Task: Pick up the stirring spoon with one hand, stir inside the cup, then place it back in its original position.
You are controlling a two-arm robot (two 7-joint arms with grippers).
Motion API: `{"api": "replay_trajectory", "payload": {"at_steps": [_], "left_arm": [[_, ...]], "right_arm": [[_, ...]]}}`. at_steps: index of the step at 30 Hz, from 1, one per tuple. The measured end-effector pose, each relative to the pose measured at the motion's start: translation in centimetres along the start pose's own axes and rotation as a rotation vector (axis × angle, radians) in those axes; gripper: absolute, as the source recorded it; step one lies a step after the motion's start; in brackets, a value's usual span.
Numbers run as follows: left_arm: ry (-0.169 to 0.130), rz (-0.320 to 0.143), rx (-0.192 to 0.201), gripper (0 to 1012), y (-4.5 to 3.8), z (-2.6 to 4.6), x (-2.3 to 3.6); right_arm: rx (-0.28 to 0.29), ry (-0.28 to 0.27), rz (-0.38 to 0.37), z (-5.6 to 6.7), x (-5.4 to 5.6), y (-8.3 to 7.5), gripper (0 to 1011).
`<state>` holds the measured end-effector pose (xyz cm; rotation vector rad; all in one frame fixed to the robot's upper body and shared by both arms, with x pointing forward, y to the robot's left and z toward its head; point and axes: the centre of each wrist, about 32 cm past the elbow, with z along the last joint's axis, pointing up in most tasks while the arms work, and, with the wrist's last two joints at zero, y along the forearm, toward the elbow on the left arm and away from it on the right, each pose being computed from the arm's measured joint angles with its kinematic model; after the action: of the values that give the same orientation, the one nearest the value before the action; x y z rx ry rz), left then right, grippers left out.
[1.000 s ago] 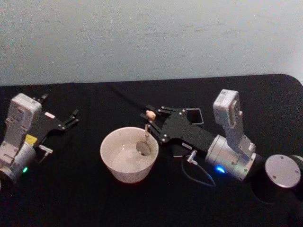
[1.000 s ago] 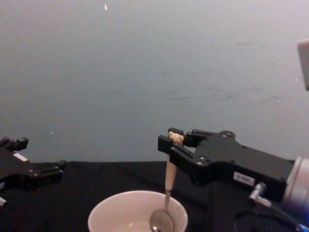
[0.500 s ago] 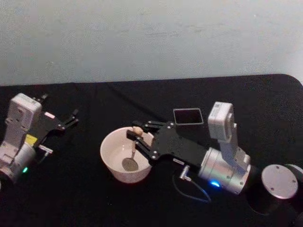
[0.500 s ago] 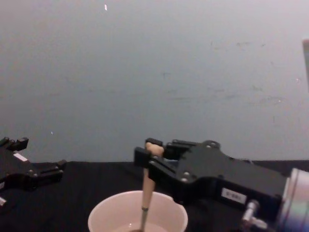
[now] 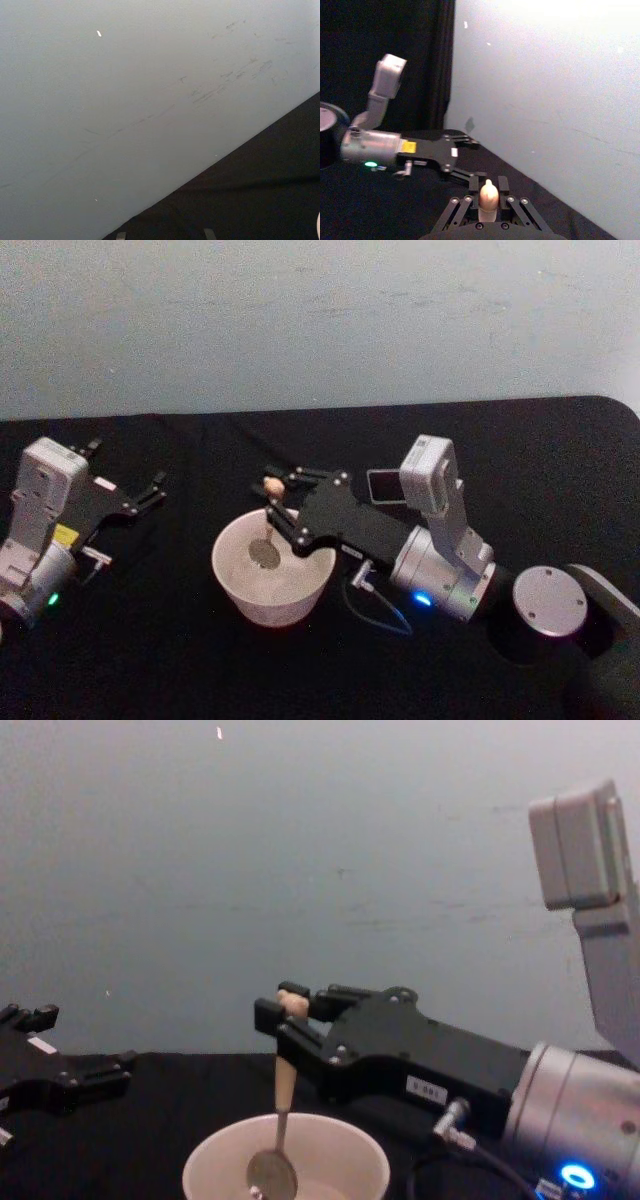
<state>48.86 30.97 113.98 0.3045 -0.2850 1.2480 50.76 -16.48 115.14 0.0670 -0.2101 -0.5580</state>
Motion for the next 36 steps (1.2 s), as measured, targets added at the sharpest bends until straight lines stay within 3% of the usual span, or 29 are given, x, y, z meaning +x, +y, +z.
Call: {"api": "replay_trajectory", "payload": {"at_steps": [10,20,30,36], "left_arm": [[0.000,0.000,0.000,1001,0.00,0.00,0.00],[0.000,0.000,0.000,1001,0.00,0.00,0.00],[0.000,0.000,0.000,1001,0.00,0.00,0.00],[0.000,0.000,0.000,1001,0.00,0.00,0.00]], "right_arm": [[-0.019,-0.014,-0.056,-0.4,1.0,0.0,218],[-0.026,-0.011,-0.065,-0.5,1.2,-0.2,217],[-0.038,0.000,-0.078,-0.4,1.4,-1.6,217],[-0.043,0.028,-0.069,-0.2,0.8,-2.7,218]]}}
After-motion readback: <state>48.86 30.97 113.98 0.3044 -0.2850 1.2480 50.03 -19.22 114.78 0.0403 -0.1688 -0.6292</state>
